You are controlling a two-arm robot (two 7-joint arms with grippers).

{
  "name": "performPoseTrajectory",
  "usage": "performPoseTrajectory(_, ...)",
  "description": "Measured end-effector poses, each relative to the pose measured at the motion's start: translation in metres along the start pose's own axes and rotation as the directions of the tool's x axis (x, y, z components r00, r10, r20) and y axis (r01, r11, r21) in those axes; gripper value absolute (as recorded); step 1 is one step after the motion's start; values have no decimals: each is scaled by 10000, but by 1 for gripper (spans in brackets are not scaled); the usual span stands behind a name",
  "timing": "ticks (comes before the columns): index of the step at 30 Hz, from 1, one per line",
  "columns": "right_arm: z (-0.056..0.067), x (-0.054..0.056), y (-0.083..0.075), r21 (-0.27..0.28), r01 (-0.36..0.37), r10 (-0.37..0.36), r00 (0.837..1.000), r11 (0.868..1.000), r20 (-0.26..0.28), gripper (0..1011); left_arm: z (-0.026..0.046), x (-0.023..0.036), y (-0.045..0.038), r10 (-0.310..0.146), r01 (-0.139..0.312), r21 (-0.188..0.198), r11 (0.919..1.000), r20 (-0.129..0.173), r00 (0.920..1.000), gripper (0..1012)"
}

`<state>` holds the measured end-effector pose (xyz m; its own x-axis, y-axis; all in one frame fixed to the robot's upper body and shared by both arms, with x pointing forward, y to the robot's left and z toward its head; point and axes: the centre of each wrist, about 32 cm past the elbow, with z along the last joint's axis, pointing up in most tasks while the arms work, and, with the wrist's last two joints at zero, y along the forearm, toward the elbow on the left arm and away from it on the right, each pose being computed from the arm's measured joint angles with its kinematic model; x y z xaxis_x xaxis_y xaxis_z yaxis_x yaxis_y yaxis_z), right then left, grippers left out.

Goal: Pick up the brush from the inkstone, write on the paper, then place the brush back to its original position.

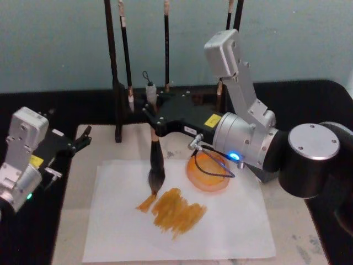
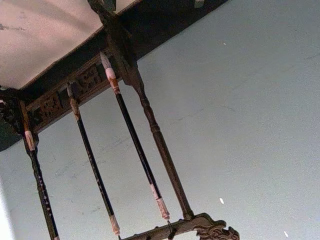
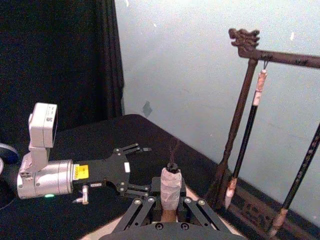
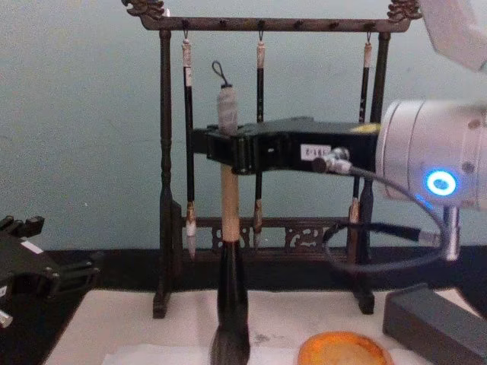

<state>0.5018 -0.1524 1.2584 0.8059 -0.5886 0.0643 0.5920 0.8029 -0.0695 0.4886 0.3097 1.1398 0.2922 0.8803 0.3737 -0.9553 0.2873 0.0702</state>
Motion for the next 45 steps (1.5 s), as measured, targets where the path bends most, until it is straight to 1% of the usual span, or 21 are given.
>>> performPoseTrajectory(6, -78, 2, 11, -43, -55, 54, 9994, 10000, -351, 153, 0, 0, 0, 0, 0, 0, 10000, 0, 10000, 1010)
performPoseTrajectory(9, -121, 13, 3, -166, -34, 25, 9986, 9999, -536, 153, 0, 0, 0, 0, 0, -1, 10000, 1, 10000, 1010)
performPoseTrajectory(15, -185, 51, -10, -470, 89, -124, 9971, 9989, -748, 153, 0, 0, 0, 0, 0, 0, 10000, 1, 10000, 1010)
performPoseTrajectory(21, -229, 85, -24, -705, 212, -270, 9962, 9973, -825, 153, 0, 0, 0, -1, 1, 0, 10000, 0, 10000, 1009)
performPoseTrajectory(33, -217, 154, -107, -899, 732, -787, 9951, 9933, -592, 152, 0, 0, 0, -1, 1, 0, 10000, 1, 10000, 1010)
performPoseTrajectory(41, -160, 198, -159, -857, 958, -995, 9942, 9917, -410, 152, 0, 0, 0, 0, 0, -1, 10000, 1, 10000, 1010)
performPoseTrajectory(45, -122, 205, -156, -812, 929, -956, 9949, 9924, -306, 153, 0, 0, 0, -1, 1, -1, 10000, 0, 10000, 1010)
